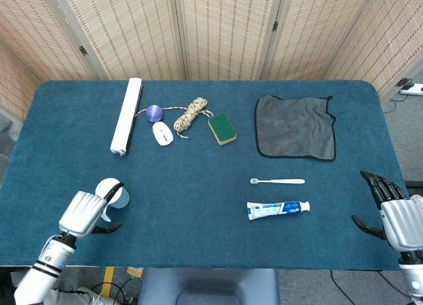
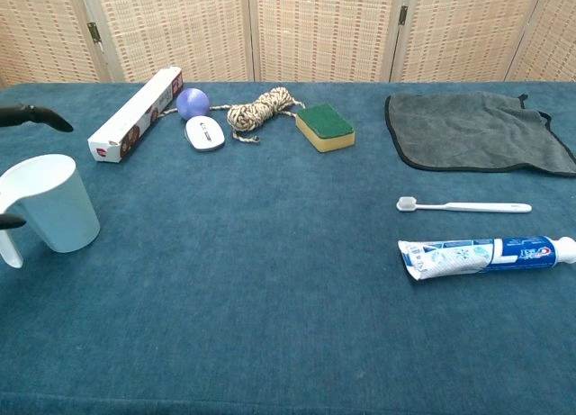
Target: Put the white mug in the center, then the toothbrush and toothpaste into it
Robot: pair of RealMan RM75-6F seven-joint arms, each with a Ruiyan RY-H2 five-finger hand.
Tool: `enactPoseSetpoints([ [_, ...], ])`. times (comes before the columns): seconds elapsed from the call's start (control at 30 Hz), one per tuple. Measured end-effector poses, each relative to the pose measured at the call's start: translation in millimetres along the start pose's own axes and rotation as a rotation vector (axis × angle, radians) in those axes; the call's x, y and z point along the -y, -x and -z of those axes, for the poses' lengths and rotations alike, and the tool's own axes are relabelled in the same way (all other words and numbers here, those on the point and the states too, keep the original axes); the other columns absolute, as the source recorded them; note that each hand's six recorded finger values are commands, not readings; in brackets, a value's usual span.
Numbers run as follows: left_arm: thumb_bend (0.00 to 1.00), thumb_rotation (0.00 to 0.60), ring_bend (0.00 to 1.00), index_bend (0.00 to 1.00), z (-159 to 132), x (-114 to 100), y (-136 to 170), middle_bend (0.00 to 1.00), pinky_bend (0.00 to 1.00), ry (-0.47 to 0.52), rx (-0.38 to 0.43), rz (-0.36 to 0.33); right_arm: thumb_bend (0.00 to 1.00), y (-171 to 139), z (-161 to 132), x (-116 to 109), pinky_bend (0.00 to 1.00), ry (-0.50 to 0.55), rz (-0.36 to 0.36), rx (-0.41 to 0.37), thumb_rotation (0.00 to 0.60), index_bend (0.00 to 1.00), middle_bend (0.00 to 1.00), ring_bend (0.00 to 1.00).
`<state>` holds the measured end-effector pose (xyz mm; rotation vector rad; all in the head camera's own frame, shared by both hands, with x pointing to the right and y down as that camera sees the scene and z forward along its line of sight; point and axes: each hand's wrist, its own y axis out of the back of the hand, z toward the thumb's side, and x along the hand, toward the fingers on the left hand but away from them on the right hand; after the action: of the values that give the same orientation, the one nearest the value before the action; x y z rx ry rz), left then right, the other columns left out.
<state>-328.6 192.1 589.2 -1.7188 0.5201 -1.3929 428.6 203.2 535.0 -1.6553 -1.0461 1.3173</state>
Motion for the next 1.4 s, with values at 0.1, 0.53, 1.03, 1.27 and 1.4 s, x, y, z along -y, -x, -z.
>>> enactPoseSetpoints([
  [0.1,0.10,0.000,0.86,0.09,10,0,-8,0.88,1.00,0.011,-0.065,0.031,0.12,-2,1,-2,0.24,0.000,0.006,0.003,0.600,0.05,0.13,0.16],
  [0.53,0.07,0.000,0.55,0.10,28,-2,-22,0.44,0.89,-0.059,-0.235,0.116,0.12,-2,3,-2,0.24,0.003,0.001,0.008,0.600,0.05,0.13,0.16],
  [1.03,0.05,0.000,0.17,0.01,29,14,-20,0.17,0.49,-0.039,-0.274,0.182,0.12,-2,4,0,0.24,0.008,-0.006,0.008,0.600,0.05,0.13,0.16],
  [1.27,0.05,0.000,0.14,0.00,26,17,-28,0.09,0.47,-0.008,-0.236,0.159,0.12,-2,6,2,0.24,0.010,-0.013,0.014,0.600,0.05,0.13,0.16],
  [1.4,0.05,0.000,0.14,0.00,23,19,-35,0.08,0.47,0.020,-0.190,0.130,0.12,-1,6,2,0.24,0.010,-0.013,0.014,0.600,0.05,0.13,0.16],
])
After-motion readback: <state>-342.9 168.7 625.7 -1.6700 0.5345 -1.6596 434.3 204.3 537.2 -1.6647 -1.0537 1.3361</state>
